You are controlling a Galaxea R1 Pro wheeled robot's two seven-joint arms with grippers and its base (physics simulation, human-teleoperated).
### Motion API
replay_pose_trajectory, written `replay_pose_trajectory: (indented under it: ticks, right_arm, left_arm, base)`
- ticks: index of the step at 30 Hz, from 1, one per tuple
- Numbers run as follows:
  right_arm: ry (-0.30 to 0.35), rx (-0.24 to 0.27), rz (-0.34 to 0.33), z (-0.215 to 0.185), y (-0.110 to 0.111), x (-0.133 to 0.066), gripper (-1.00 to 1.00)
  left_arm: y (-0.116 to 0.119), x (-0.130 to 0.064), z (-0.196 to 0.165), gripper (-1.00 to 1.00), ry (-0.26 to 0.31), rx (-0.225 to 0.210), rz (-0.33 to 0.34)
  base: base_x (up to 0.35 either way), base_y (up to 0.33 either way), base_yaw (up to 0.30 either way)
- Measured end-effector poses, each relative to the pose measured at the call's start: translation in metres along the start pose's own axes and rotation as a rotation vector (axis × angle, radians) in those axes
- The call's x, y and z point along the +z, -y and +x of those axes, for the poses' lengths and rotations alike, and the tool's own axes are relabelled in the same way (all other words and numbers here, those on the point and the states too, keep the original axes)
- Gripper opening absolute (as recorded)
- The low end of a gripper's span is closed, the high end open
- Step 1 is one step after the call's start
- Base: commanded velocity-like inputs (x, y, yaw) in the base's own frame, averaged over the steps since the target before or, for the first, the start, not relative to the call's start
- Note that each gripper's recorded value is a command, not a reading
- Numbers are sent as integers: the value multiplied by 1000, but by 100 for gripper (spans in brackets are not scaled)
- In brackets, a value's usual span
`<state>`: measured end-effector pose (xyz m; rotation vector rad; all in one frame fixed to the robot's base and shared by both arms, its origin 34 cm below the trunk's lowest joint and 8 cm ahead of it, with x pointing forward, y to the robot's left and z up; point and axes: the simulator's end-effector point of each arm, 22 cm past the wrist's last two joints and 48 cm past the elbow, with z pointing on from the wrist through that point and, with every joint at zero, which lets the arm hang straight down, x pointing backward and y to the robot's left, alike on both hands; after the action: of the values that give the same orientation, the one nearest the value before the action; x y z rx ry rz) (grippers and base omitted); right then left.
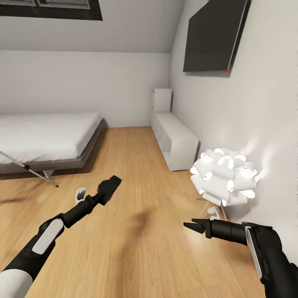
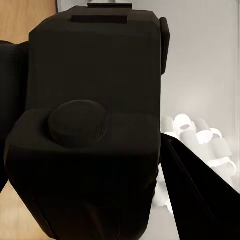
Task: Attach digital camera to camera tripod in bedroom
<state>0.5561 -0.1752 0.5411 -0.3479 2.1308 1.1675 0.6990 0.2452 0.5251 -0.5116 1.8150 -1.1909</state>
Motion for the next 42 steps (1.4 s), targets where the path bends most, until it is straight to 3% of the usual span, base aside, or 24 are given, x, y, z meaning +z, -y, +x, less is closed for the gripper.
replay_pose_trajectory:
  ticks: [42]
  right_arm:
    - [91, -133, -13, -50, -60, -36, 100]
  left_arm:
    - [98, -25, -43, -100, 74, 68, 126]
  base:
    - [0, 0, 0]
